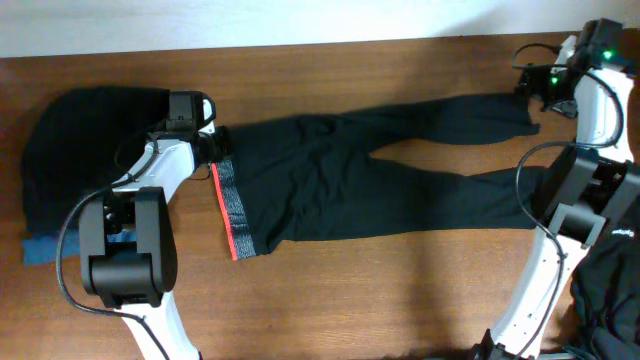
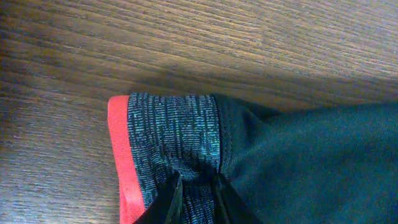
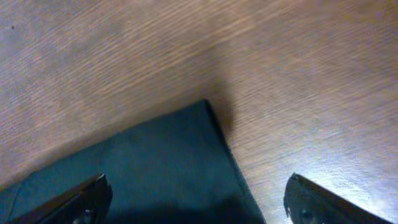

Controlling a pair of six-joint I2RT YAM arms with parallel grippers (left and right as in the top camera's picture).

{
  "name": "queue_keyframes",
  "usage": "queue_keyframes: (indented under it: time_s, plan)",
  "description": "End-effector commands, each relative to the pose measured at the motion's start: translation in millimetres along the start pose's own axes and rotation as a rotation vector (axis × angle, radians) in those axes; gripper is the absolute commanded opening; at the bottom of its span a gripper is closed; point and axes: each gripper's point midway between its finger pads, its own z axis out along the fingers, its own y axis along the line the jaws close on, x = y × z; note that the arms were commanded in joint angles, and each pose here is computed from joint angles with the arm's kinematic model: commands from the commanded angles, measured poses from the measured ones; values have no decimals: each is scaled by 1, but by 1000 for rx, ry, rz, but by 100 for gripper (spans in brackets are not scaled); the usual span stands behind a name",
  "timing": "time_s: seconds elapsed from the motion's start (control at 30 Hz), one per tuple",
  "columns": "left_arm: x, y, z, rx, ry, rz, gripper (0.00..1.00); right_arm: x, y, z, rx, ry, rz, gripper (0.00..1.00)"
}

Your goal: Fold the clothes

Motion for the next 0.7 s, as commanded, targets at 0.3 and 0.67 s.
queue_keyframes:
  time_s: [0.3, 0.67]
  plan:
    - [42, 11, 23, -22, 127, -13, 18, 20, 12, 53, -25, 32, -41, 95]
    - [42, 11, 23, -22, 127, -13, 18, 15, 24, 64, -32, -1, -62, 4]
